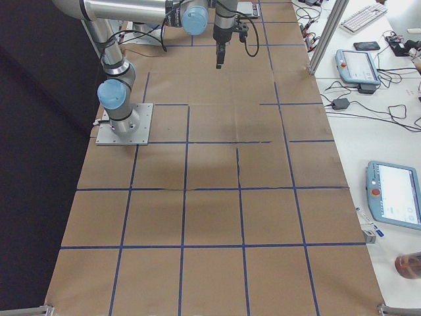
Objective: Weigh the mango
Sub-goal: 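Close the left gripper on the mango and lift it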
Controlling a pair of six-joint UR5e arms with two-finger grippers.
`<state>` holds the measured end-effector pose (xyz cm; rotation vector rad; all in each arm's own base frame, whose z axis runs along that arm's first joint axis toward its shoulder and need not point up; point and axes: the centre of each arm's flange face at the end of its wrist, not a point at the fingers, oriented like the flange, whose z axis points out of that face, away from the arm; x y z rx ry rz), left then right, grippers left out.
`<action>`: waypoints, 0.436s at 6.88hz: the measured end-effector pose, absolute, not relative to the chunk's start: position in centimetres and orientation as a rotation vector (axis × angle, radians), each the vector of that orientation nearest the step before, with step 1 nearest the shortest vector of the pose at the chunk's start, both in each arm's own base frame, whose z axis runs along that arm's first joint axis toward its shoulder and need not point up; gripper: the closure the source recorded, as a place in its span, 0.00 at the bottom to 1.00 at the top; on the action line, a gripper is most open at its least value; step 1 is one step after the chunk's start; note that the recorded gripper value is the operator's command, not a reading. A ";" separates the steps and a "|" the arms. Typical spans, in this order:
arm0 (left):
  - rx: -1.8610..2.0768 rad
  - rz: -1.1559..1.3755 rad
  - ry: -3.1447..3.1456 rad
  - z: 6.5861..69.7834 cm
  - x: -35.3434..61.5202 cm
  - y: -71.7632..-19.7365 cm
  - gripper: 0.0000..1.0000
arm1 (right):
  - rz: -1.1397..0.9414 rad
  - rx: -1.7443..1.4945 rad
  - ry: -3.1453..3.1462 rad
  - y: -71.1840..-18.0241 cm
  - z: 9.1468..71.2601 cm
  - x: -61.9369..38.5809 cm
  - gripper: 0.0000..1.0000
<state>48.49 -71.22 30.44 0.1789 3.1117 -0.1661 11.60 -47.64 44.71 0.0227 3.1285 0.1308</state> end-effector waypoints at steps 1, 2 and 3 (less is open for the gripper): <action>0.168 -0.149 3.127 28.7 49.7 -71.5 0.00 | 0.131 0.023 3.128 -47.6 44.7 11.6 0.00; 0.152 -0.130 3.143 27.1 50.1 -71.8 0.00 | 0.131 0.023 3.128 -47.6 44.7 11.6 0.00; 0.140 -0.108 3.160 24.9 50.4 -72.1 0.00 | 0.131 0.023 3.129 -47.6 44.7 11.6 0.00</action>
